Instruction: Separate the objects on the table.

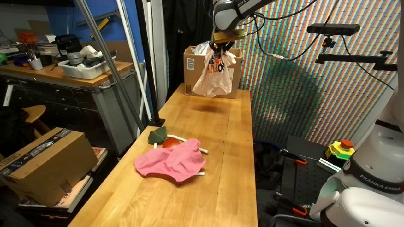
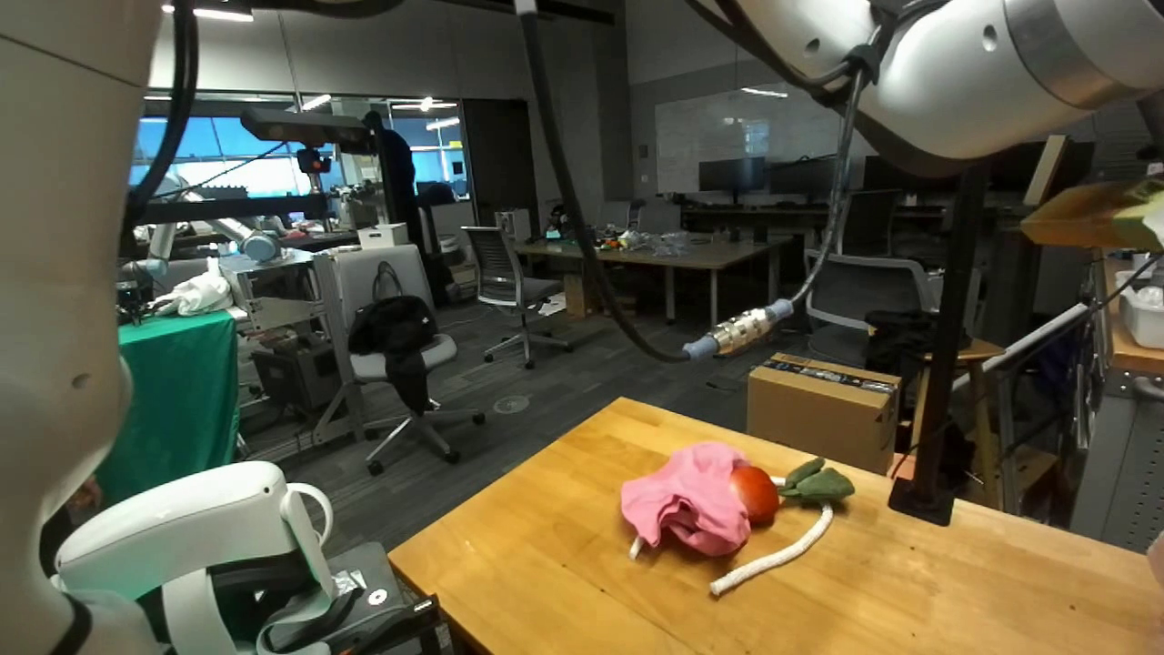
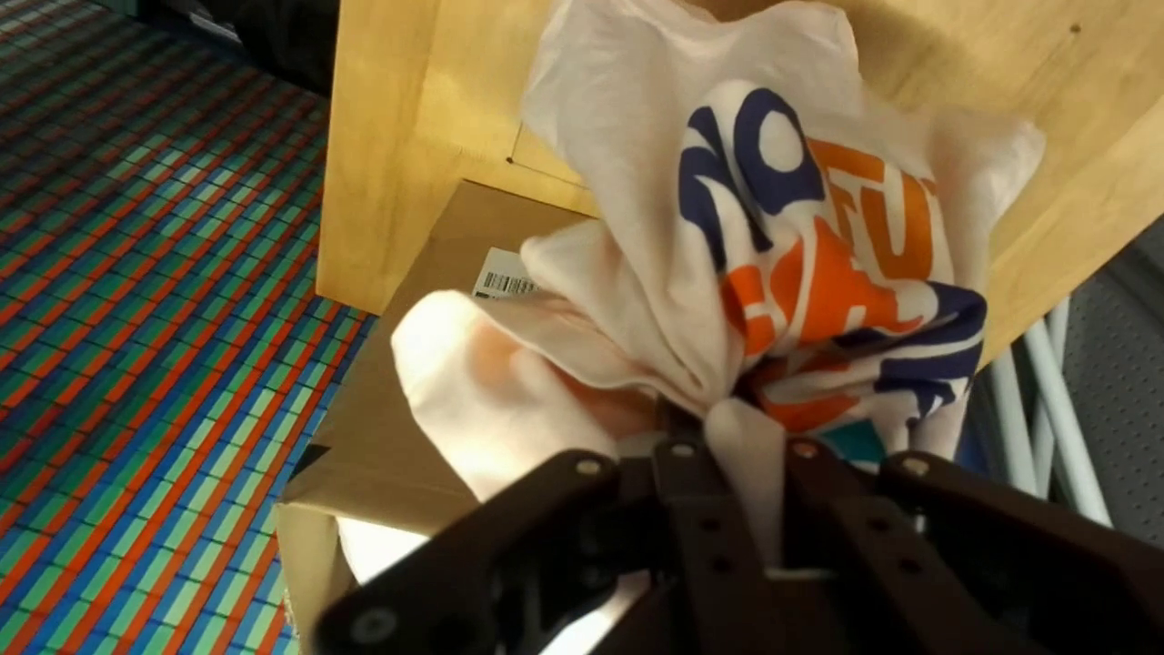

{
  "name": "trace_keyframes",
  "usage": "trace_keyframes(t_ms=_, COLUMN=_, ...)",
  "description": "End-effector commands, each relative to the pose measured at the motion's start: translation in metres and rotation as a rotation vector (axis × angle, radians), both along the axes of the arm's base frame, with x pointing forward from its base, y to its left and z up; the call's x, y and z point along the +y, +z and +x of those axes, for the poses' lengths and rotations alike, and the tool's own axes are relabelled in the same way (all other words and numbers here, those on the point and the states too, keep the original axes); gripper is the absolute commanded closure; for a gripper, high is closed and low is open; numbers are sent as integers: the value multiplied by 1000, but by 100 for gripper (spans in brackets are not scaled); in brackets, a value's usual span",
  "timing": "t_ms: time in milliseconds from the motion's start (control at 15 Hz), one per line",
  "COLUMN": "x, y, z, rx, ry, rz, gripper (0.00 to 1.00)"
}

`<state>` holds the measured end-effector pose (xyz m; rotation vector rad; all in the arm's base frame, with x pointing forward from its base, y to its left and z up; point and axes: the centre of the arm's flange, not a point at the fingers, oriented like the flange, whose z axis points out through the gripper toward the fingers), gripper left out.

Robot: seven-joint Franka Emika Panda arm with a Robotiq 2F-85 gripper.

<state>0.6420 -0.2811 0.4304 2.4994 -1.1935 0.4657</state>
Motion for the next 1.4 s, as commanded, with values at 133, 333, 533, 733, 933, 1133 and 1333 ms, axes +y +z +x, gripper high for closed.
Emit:
trace_keyframes(t_ms=133, x=-25, y=-8, z=23, rx=-71, ry=-115, rz=-49, gripper=97)
trace_keyframes(t_ms=333, x=-28, y=-16, z=22, rx=-38, ry=-132, rz=-54, gripper=64)
trace_keyframes(t_ms=533, x=-27, y=-23, z=19, rx=-2, ry=-128, rz=-56, gripper=49)
trace_keyframes(t_ms=733, x=-19, y=-24, z=13, rx=28, ry=-117, rz=-45, gripper=27)
trace_keyframes(t_ms=933, x=-6, y=-26, z=8, rx=66, ry=-74, rz=1, gripper=3)
trace_keyframes(t_ms=1133, x=29, y=-32, z=0, rx=137, ry=60, rz=95, gripper=0)
trace_keyframes(t_ms=1333, x=77, y=-37, z=-11, rx=175, ry=190, rz=182, gripper=0)
